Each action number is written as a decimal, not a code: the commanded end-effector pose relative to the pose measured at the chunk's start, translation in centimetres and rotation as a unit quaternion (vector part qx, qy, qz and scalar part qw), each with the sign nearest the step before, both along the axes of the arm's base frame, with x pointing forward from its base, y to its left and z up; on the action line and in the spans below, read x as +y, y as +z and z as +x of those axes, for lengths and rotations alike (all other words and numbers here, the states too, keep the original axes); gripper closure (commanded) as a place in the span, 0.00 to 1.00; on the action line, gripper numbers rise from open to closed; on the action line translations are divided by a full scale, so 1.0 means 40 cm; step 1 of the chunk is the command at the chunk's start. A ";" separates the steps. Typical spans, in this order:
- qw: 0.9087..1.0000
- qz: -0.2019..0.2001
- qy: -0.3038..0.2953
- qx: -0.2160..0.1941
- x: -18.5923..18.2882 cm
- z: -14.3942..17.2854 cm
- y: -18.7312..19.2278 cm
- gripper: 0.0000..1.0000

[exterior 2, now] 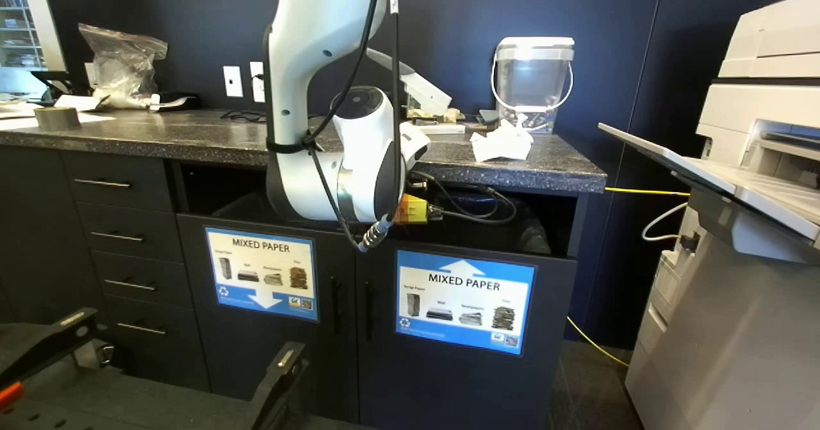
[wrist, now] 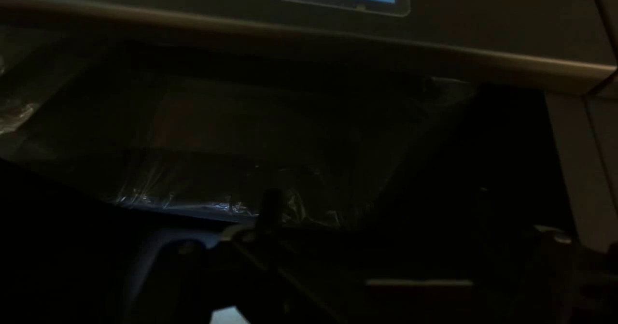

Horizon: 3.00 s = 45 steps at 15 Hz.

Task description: Place two crumpled papers inside the bin on the right

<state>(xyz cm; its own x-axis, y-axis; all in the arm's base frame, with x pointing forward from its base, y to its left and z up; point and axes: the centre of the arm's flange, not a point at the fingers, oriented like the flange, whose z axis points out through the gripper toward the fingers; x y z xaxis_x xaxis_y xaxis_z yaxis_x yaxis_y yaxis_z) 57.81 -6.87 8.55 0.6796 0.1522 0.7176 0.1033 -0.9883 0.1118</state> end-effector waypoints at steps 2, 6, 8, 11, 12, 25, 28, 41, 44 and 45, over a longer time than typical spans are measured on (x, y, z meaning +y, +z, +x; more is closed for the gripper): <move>0.998 -0.038 0.018 0.044 0.023 -0.041 0.104 0.00; 0.985 -0.035 0.066 0.152 0.022 -0.054 0.156 0.00; 0.976 -0.057 0.067 0.200 0.051 -0.070 0.193 0.00; 0.964 -0.081 0.061 0.248 0.054 -0.085 0.261 0.00; 0.961 -0.082 0.057 0.258 0.024 -0.086 0.297 0.00; 0.963 -0.116 -0.086 0.226 -0.160 -0.009 0.664 0.00; 0.968 -0.117 -0.121 0.184 -0.177 0.012 0.697 0.00; 0.957 -0.035 -0.259 0.128 -0.326 0.134 0.549 0.00; 0.948 -0.006 -0.296 0.119 -0.358 0.165 0.517 0.00; 0.943 0.009 -0.311 0.117 -0.361 0.172 0.504 0.00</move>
<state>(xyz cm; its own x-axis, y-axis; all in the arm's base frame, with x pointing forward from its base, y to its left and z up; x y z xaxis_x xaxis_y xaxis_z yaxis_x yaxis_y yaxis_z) 62.25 -19.60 29.56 0.8275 -0.2595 0.4979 -0.3986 -0.8961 0.1955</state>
